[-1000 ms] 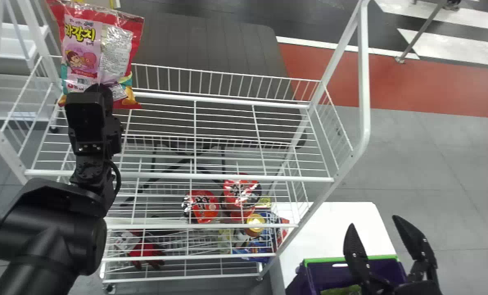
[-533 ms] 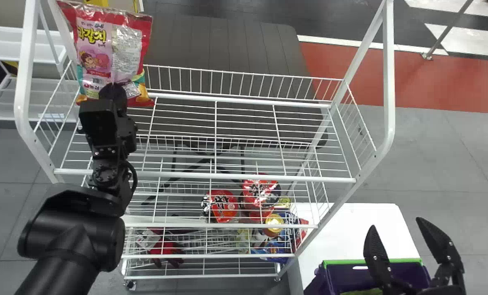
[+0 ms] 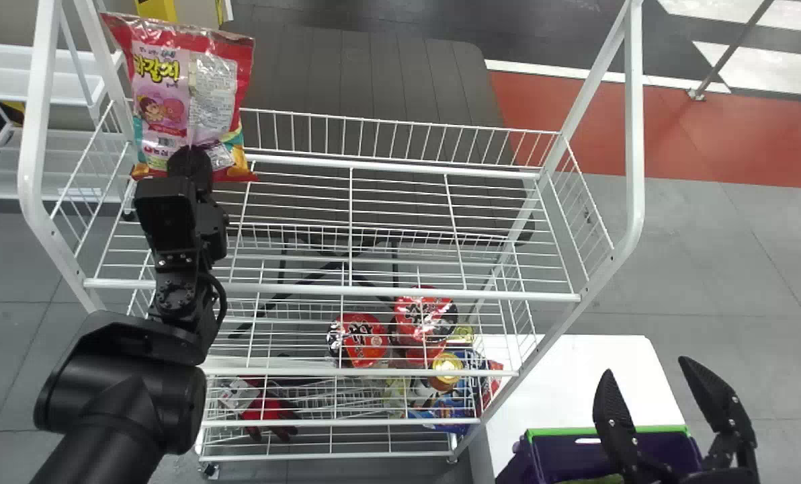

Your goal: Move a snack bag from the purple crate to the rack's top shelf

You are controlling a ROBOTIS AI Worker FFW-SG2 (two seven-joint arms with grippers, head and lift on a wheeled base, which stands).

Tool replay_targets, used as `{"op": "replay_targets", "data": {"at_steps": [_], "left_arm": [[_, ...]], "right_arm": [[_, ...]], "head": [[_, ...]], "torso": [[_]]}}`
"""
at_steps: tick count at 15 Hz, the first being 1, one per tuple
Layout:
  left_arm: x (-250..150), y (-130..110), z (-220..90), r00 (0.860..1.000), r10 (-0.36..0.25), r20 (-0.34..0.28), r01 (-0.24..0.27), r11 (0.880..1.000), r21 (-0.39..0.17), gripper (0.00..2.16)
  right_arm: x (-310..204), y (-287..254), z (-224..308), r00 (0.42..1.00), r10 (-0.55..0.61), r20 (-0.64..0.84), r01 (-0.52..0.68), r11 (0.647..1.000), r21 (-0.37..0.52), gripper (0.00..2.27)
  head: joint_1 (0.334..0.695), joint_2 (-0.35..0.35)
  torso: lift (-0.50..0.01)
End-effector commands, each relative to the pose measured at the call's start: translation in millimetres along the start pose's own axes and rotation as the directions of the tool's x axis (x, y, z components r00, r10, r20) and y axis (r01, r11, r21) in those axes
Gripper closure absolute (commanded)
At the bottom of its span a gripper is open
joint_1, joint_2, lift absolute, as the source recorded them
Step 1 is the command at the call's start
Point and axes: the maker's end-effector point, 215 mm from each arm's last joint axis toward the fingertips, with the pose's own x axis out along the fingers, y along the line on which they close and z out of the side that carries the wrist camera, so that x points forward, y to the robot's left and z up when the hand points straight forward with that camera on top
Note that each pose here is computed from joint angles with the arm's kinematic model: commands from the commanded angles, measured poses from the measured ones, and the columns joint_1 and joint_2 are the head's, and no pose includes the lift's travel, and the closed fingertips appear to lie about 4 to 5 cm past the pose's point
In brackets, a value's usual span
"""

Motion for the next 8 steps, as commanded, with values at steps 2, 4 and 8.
{"op": "replay_targets", "data": {"at_steps": [2,4,8], "left_arm": [[2,0,-8,1.0,-0.004,-0.014,0.004,1.0,0.004,1.25],[2,1,-11,1.0,-0.001,-0.016,0.002,1.0,0.003,1.25],[1,8,-19,1.0,0.013,-0.015,-0.013,1.0,0.001,1.1]], "right_arm": [[0,0,3,1.0,0.0,0.009,0.0,1.0,-0.003,0.15],[-1,0,3,1.0,0.0,0.011,0.0,1.0,-0.002,0.15],[-1,2,5,1.0,0.006,0.017,-0.006,1.0,-0.003,0.15]], "head": [[0.695,-0.175],[0.695,-0.175],[0.695,-0.17]], "torso": [[-0.001],[-0.001],[-0.001]]}}
